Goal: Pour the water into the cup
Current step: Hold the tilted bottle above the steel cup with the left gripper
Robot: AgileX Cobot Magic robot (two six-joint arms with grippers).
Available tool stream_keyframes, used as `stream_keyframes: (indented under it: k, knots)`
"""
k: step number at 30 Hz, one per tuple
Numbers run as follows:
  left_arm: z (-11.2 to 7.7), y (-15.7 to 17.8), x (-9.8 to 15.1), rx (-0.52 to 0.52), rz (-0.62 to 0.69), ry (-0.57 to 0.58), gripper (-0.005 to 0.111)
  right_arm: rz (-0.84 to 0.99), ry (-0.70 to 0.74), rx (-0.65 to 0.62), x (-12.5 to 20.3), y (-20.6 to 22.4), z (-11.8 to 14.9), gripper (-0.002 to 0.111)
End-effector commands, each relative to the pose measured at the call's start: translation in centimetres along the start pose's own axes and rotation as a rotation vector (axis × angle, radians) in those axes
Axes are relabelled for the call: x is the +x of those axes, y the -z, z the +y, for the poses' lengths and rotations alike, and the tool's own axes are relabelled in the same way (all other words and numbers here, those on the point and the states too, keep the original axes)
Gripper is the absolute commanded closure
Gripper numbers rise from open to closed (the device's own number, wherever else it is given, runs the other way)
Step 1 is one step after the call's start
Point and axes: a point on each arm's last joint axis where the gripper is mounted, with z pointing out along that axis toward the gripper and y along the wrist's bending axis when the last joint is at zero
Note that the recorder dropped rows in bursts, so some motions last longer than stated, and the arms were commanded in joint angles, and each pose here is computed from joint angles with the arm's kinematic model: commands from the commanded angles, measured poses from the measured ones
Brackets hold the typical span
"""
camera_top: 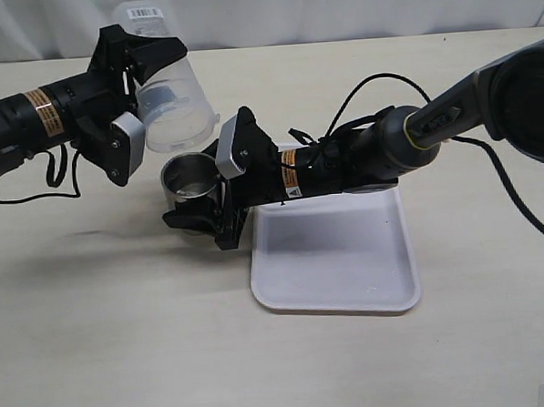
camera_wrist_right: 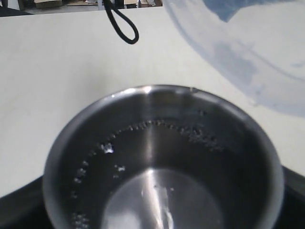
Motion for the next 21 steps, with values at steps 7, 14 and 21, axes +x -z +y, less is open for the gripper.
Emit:
stream_keyframes:
  k: [7, 14, 21]
  knots:
    - [0.84, 0.00, 0.16, -0.041, -0.002, -0.004, 0.107, -0.045, -0.006, 0.001, -0.77, 0.02, -0.12, 0.104]
    - [0.84, 0.00, 0.15, -0.041, -0.003, 0.004, 0.107, -0.045, -0.006, 0.001, -0.77, 0.02, -0.12, 0.104]
    - [0.84, 0.00, 0.15, -0.041, -0.004, 0.034, 0.107, -0.045, -0.006, 0.001, -0.77, 0.02, -0.12, 0.104]
